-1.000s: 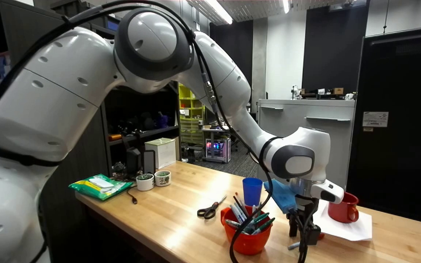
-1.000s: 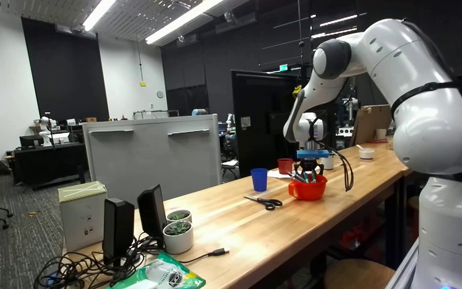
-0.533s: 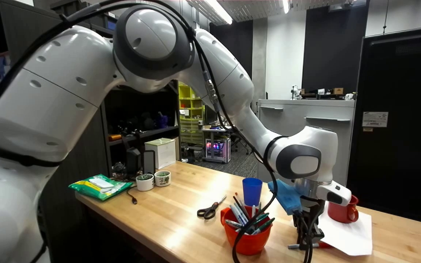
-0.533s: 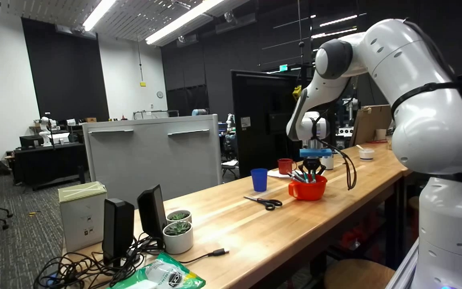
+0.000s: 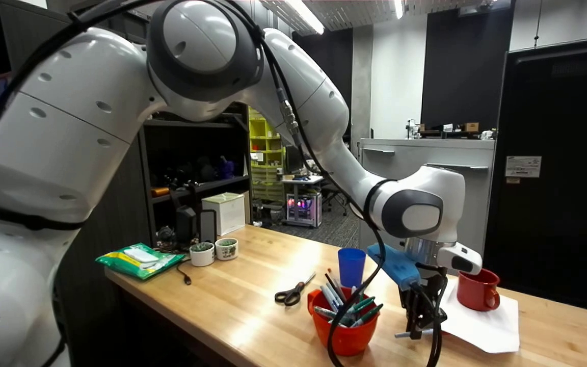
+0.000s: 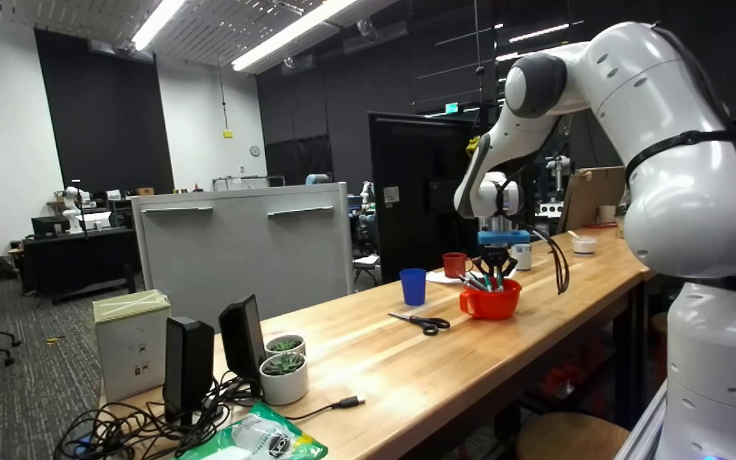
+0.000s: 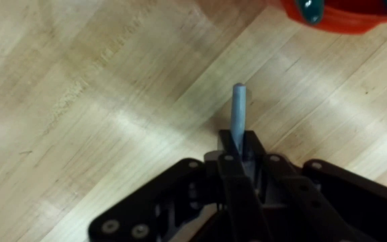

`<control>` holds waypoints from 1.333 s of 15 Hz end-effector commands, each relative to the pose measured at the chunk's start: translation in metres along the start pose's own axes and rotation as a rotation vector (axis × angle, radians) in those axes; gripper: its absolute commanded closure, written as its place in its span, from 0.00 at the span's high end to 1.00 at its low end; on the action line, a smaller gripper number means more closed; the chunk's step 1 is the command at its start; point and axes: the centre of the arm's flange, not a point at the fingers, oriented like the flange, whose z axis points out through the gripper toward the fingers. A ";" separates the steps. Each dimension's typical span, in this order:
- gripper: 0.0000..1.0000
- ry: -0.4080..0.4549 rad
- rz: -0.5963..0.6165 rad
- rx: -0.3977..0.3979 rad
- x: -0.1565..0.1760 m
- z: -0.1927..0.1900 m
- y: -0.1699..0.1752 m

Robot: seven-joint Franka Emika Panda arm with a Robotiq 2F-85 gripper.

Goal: Move the red cup forward

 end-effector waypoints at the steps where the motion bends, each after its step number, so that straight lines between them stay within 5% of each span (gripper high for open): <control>1: 0.03 -0.025 -0.099 -0.002 -0.044 -0.037 0.000; 12: 0.03 -0.041 -0.329 -0.008 -0.137 -0.124 -0.004; 20: 0.03 -0.227 -0.461 0.033 -0.182 -0.131 -0.016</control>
